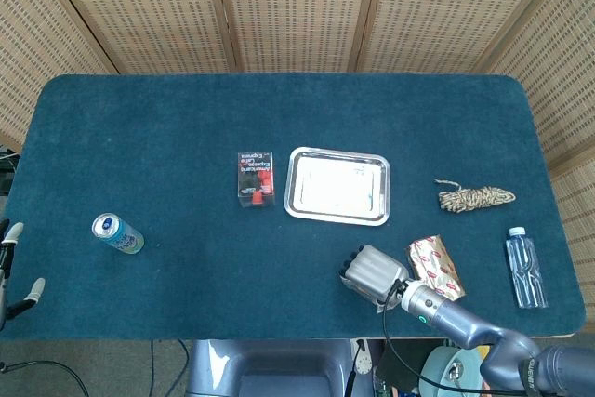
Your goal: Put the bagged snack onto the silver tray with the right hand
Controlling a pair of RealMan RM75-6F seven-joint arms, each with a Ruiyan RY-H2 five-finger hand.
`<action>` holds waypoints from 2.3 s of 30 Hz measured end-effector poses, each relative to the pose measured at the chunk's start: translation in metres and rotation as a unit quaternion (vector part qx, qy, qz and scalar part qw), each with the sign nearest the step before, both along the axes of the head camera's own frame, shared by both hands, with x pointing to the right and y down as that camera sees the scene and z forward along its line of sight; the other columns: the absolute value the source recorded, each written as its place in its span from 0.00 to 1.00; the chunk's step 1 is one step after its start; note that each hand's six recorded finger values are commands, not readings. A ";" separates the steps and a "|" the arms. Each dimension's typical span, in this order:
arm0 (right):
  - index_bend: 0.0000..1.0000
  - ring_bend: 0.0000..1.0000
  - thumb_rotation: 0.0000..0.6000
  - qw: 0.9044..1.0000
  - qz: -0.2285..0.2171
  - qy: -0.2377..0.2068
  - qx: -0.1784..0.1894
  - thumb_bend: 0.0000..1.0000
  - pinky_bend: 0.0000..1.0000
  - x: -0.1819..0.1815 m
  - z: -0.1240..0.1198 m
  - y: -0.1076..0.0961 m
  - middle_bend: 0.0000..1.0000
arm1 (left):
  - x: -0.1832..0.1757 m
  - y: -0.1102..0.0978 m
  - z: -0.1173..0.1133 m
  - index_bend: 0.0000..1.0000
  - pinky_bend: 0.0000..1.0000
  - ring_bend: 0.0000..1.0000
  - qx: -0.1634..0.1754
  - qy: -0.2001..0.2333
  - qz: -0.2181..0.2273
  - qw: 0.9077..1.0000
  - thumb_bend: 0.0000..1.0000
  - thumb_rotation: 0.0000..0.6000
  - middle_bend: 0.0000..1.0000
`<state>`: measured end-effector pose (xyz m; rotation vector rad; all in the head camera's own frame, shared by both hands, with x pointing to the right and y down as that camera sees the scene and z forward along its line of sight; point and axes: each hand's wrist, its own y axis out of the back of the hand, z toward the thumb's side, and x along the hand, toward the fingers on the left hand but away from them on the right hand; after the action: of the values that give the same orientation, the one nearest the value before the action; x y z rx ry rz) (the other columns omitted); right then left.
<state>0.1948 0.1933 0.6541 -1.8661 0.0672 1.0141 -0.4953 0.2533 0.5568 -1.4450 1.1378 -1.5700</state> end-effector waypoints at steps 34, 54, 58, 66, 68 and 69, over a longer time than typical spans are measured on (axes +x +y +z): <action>0.61 0.54 1.00 0.992 0.116 0.004 0.045 0.19 0.70 -0.001 0.011 -0.164 0.66 | -0.004 -0.029 0.021 0.00 0.00 0.00 -0.034 -0.006 -0.028 0.999 0.32 1.00 0.00; 0.61 0.54 1.00 0.994 0.101 0.009 0.029 0.19 0.70 -0.039 0.048 -0.195 0.66 | -0.027 -0.043 0.035 0.00 0.00 0.00 -0.052 0.003 -0.052 0.997 0.32 1.00 0.00; 0.61 0.54 1.00 0.995 0.097 0.012 0.027 0.19 0.70 -0.047 0.055 -0.197 0.66 | -0.031 -0.043 0.037 0.00 0.00 0.00 -0.054 0.006 -0.055 0.997 0.32 1.00 0.00; 0.61 0.54 1.00 0.996 0.091 0.014 0.020 0.19 0.70 -0.054 0.063 -0.198 0.66 | -0.037 -0.043 0.041 0.00 0.00 0.00 -0.057 0.010 -0.058 0.997 0.32 1.00 0.00; 0.61 0.54 1.00 0.996 0.090 0.015 0.020 0.19 0.70 -0.054 0.064 -0.198 0.66 | -0.037 -0.043 0.041 0.00 0.00 0.00 -0.057 0.011 -0.058 0.997 0.32 1.00 0.00; 0.61 0.54 1.00 0.996 0.090 0.015 0.020 0.19 0.70 -0.054 0.065 -0.199 0.66 | -0.037 -0.043 0.042 0.00 0.00 0.00 -0.056 0.012 -0.059 0.997 0.32 1.00 0.00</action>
<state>0.1407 -0.0053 0.7188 -1.8444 -0.1048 1.1578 -0.5324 0.2105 0.5984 -1.4976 1.1832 -1.7265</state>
